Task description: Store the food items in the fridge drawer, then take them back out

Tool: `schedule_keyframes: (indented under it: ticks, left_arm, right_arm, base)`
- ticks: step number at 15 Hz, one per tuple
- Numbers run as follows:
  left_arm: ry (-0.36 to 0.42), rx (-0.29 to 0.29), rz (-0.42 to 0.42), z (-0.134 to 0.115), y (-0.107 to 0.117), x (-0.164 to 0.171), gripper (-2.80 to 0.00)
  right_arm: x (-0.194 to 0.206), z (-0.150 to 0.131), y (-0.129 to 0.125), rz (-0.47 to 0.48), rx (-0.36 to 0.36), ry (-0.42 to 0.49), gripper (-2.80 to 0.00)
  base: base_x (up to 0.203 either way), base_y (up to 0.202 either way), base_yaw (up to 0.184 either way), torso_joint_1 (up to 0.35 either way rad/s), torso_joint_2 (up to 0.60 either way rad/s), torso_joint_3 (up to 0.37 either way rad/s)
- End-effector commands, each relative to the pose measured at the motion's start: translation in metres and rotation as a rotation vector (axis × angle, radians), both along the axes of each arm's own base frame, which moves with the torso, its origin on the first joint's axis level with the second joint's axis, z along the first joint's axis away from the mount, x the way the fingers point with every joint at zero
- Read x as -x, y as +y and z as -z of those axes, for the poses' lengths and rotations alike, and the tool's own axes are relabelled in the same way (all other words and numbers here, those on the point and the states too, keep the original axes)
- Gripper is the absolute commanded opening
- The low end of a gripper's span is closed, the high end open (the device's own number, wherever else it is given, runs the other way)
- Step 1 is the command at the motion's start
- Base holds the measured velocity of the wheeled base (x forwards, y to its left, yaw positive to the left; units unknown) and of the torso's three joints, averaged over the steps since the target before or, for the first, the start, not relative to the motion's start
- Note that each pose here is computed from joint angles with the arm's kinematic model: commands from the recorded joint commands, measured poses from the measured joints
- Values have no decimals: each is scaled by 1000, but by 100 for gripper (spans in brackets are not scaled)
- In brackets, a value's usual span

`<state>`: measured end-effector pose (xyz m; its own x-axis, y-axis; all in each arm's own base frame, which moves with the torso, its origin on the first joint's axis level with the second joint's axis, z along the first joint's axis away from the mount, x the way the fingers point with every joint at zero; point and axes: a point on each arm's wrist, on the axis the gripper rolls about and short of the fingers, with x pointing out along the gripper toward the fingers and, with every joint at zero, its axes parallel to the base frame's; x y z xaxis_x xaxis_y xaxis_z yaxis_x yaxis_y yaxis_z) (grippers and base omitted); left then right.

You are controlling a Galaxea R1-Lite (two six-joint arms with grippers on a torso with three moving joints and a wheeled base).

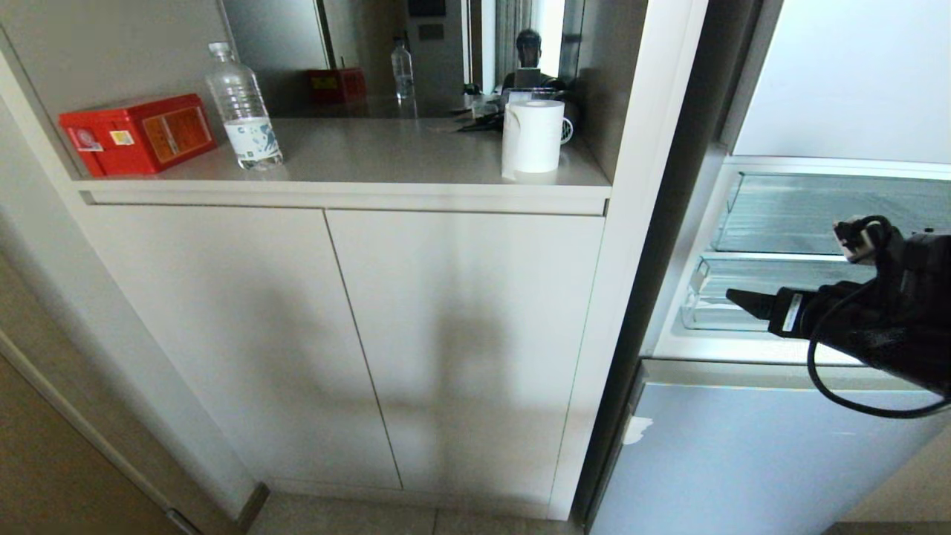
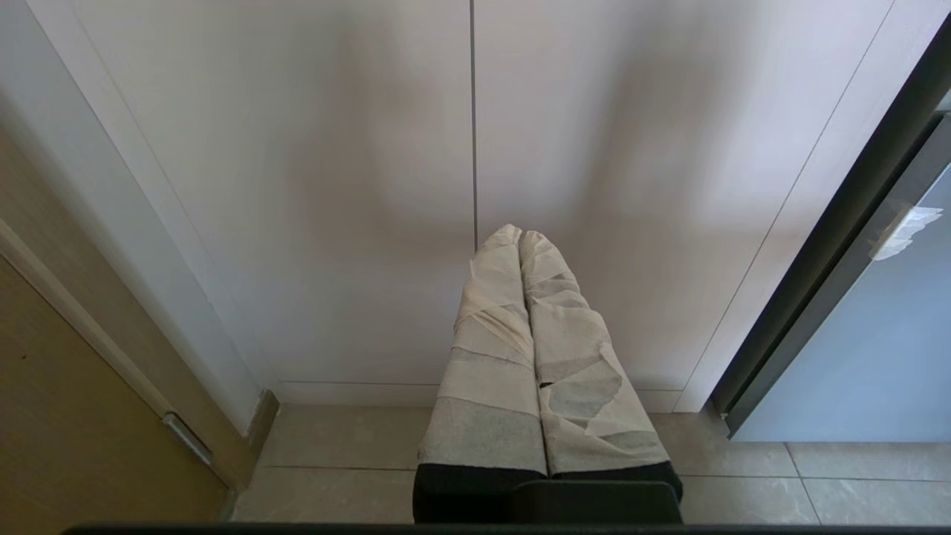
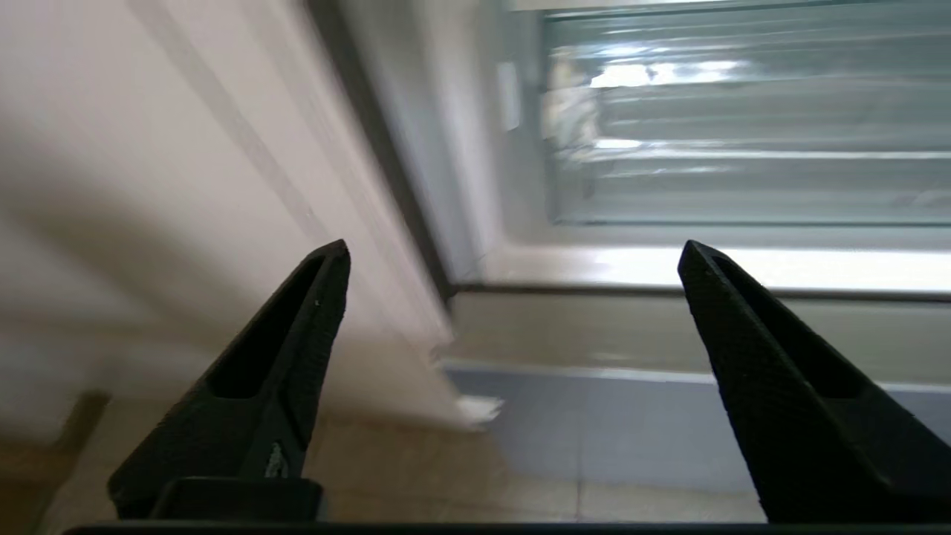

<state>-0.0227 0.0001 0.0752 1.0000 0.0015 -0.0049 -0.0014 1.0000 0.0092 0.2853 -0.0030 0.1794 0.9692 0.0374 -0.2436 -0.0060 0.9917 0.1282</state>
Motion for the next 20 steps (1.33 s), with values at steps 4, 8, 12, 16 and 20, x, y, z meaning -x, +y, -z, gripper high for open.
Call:
schedule_keyframes:
  ticks: [4,8,12,16,20]
  left_arm:
    - [1,0,0,0,0,0,-280]
    - [1,0,0,0,0,0,-280]
    - [1,0,-1,0,0,0,-280]
    - [1,0,-1,0,0,0,-280]
    - [1,0,-1,0,0,0,-280]
  right_arm:
    - [-35,34,-11,35,51,21,0]
    - [-46,52,-12,33,40,64,0]
    - [-69,69,-17,50,41,-68,0]
    - [-85,79,-18,53,16,-76,0]
    - [-100,84,-19,56,-1,-88,0]
  base:
    - [0,0,0,0,0,0]
    - [0,0,0,0,0,0]
    - [0,0,0,0,0,0]
    - [0,0,0,0,0,0]
    - [0,0,0,0,0,0]
